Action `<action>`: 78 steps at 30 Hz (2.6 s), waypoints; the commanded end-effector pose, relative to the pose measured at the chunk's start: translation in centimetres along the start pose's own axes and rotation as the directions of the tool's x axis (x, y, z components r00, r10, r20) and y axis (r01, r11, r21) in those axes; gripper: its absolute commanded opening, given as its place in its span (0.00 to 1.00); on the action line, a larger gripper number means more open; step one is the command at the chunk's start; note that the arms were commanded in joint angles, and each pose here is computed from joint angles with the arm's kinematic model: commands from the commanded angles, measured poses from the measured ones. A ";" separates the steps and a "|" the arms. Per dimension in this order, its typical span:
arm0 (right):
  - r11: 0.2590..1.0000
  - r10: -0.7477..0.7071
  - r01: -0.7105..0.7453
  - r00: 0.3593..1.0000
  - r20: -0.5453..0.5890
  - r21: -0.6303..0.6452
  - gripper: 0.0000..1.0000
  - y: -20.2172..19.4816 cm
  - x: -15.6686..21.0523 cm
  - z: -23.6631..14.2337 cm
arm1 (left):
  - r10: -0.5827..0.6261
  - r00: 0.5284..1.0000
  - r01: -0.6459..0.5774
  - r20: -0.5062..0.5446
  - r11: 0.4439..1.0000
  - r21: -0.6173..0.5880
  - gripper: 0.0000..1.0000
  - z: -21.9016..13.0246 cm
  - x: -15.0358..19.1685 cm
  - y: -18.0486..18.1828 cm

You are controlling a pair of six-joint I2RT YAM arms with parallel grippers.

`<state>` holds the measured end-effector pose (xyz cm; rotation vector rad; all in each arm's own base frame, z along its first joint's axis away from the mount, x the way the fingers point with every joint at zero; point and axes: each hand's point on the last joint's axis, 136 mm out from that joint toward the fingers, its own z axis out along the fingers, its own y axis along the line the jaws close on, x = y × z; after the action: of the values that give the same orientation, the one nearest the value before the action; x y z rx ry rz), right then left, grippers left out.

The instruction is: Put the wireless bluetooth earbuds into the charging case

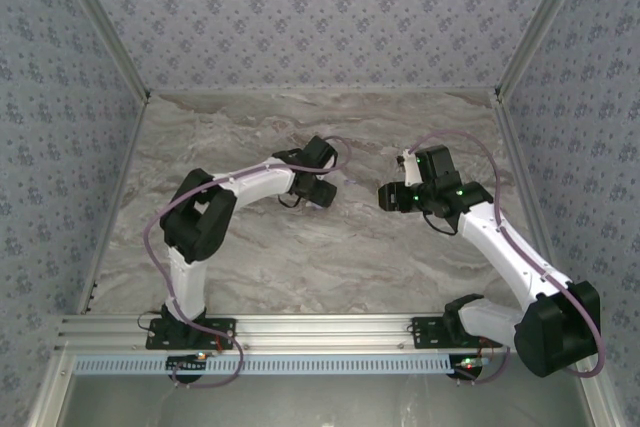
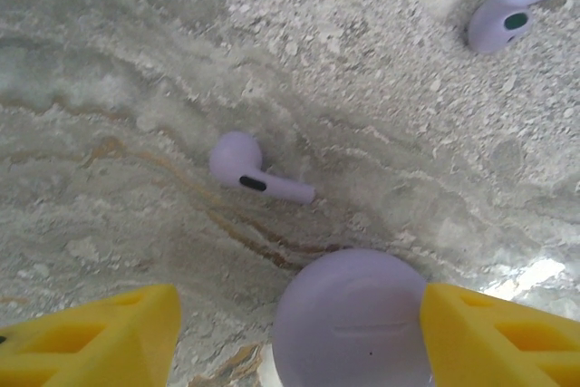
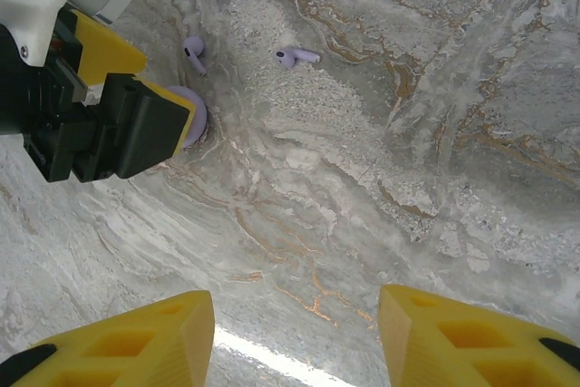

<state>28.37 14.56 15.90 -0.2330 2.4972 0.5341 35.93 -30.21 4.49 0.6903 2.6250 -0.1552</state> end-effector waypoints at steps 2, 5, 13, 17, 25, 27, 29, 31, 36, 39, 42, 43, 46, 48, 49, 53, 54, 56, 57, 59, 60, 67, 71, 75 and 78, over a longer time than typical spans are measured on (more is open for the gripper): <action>0.999 0.027 -0.027 0.999 -0.018 0.028 0.53 -0.8 0.6 0.2 | 0.048 0.998 -0.048 -0.046 0.999 0.019 0.70 0.8 0.7 -1.0; 0.999 0.028 -0.027 0.999 -0.019 0.029 0.53 -0.8 0.6 0.3 | 0.048 0.997 -0.047 -0.052 0.999 0.025 0.70 1.0 0.8 -1.3; 0.999 0.027 -0.027 0.999 -0.022 0.032 0.53 -0.9 0.7 0.4 | 0.017 0.997 -0.015 -0.082 1.000 0.023 0.62 0.9 1.6 -1.2; 0.999 0.029 -0.028 0.999 -0.024 0.033 0.53 -0.9 0.7 0.5 | -0.011 0.996 0.013 -0.089 1.000 0.020 0.59 0.9 2.3 -1.1; 0.999 0.030 -0.029 0.999 -0.037 0.032 0.54 -0.9 0.8 0.9 | -0.044 0.993 0.044 -0.112 0.999 -0.003 0.54 0.4 3.7 -1.5; 0.999 0.033 -0.032 0.999 -0.043 0.031 0.54 -1.0 0.9 1.1 | -0.057 0.992 0.056 -0.111 0.998 -0.007 0.53 0.1 4.0 -1.7; 0.999 0.033 -0.032 0.998 -0.047 0.027 0.54 -0.9 1.0 1.2 | -0.066 0.992 0.066 -0.105 0.998 -0.002 0.53 -0.3 4.1 -2.1; 0.999 0.034 -0.032 0.998 -0.053 0.027 0.54 -1.0 1.1 1.4 | -0.074 0.992 0.075 -0.105 0.997 0.006 0.52 -0.6 4.3 -2.6; 0.999 0.037 -0.035 0.996 -0.077 0.026 0.54 -1.1 1.6 2.0 | -0.112 0.988 0.115 -0.103 0.993 0.026 0.51 -1.2 4.8 -3.9; 0.999 0.041 -0.039 0.995 -0.092 0.022 0.54 -1.1 2.1 2.6 | -0.128 0.988 0.133 -0.092 0.989 0.059 0.52 -1.4 4.8 -4.8; 0.999 0.047 -0.046 0.993 -0.109 0.005 0.54 -1.0 2.5 3.2 | -0.135 0.987 0.142 -0.086 0.986 0.081 0.53 -1.7 4.9 -5.3; 0.999 0.049 -0.049 0.992 -0.114 0.002 0.54 -1.0 2.6 3.4 | -0.139 0.987 0.146 -0.084 0.985 0.092 0.54 -1.9 4.9 -5.4; 0.999 0.048 -0.049 0.991 -0.126 -0.002 0.54 -0.9 2.9 3.8 | -0.145 0.988 0.151 -0.057 0.980 0.127 0.59 -2.8 4.5 -5.7; 0.999 0.051 -0.052 0.990 -0.135 -0.004 0.54 -0.8 3.1 4.2 | -0.142 0.989 0.147 -0.043 0.980 0.134 0.62 -3.4 4.3 -5.7; 0.999 0.052 -0.053 0.988 -0.143 -0.005 0.54 -0.8 3.2 4.4 | -0.140 0.990 0.144 -0.034 0.980 0.139 0.64 -3.8 4.1 -5.7; 0.998 0.053 -0.058 0.984 -0.171 -0.024 0.54 -0.2 3.5 5.5 | -0.154 0.988 0.152 0.001 0.977 0.152 0.66 -5.3 3.8 -5.0; 0.998 0.051 -0.057 0.983 -0.179 -0.031 0.54 0.1 3.6 5.9 | -0.161 0.987 0.157 0.010 0.975 0.155 0.66 -5.6 3.7 -4.6; 0.998 0.043 -0.053 0.981 -0.191 -0.047 0.54 0.8 3.8 6.6 | -0.186 0.982 0.181 0.020 0.971 0.156 0.65 -6.1 3.9 -3.6; 0.997 0.040 -0.052 0.979 -0.201 -0.054 0.54 1.1 4.0 7.0 | -0.202 0.979 0.196 0.023 0.968 0.158 0.64 -6.2 4.0 -3.0; 0.996 0.032 -0.048 0.976 -0.216 -0.072 0.54 1.9 4.1 7.9 | -0.236 0.972 0.230 0.020 0.960 0.157 0.60 -6.2 4.4 -1.8; 0.996 0.025 -0.043 0.973 -0.228 -0.077 0.53 2.4 4.2 8.4 | -0.255 0.967 0.250 0.015 0.956 0.153 0.57 -6.1 4.6 -1.2; 0.996 -0.013 -0.014 0.949 -0.316 -0.086 0.36 5.6 5.2 12.2 | -0.344 0.939 0.345 -0.033 0.928 0.143 0.40 -4.5 6.5 1.3; 0.998 -0.020 -0.002 0.940 -0.341 -0.064 0.31 6.6 5.7 13.9 | -0.362 0.931 0.365 -0.043 0.921 0.138 0.35 -3.8 7.6 1.7; 0.999 -0.012 -0.005 0.937 -0.349 -0.049 0.26 7.0 5.8 15.0 | -0.364 0.930 0.369 -0.060 0.916 0.160 0.32 -2.9 8.2 1.2; 0.999 -0.013 -0.006 0.934 -0.358 -0.052 0.22 7.3 5.8 15.5 | -0.367 0.928 0.373 -0.070 0.911 0.174 0.31 -2.6 8.5 0.9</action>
<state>28.46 26.92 3.08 -0.4164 2.8402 0.6148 28.56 -24.28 3.21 0.2542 2.7831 -0.4447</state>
